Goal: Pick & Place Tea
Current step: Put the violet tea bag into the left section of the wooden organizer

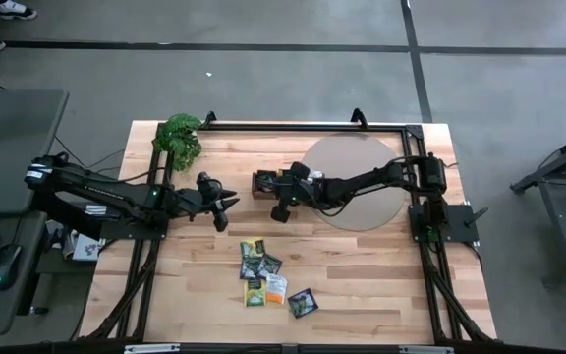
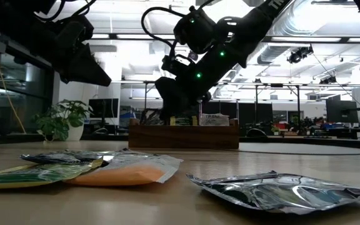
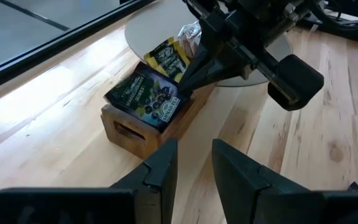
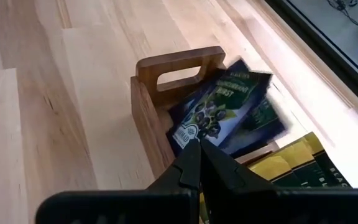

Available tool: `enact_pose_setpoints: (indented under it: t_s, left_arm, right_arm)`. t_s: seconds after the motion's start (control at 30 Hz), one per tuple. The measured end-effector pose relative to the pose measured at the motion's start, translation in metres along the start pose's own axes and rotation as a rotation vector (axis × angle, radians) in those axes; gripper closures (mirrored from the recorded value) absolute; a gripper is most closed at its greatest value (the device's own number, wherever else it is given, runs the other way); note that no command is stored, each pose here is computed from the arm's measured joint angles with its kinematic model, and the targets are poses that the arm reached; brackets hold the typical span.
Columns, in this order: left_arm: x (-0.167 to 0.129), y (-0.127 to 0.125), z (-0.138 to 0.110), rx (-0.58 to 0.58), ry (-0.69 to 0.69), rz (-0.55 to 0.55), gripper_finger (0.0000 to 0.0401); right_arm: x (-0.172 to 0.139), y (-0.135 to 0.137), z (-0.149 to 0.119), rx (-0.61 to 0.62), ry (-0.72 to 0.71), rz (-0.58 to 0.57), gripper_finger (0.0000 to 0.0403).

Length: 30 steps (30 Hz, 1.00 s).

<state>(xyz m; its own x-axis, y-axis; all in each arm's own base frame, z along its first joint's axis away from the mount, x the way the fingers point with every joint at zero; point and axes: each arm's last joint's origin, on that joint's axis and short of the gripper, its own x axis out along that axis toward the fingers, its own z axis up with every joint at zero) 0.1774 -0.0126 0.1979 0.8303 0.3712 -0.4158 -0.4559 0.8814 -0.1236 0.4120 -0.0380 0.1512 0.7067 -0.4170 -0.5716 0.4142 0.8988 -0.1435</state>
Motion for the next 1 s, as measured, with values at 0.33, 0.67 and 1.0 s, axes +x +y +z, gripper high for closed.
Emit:
enact_pose_setpoints:
  t_s: [0.33,0.67,1.0]
  left_arm:
    - [0.0,0.0,0.0,-0.001,0.001,-0.003,0.0304]
    - [0.0,0.0,0.0,-0.018,0.004,-0.008,0.0304]
    - [0.0,0.0,0.0,-0.026,0.005,-0.009,0.0304]
  right_arm:
    - [0.0,0.0,0.0,0.0,0.001,0.008,0.0403]
    - [0.001,-0.003,0.001,0.007,0.002,0.029,0.0403]
    - [0.004,-0.01,0.001,0.021,0.01,0.034,0.0403]
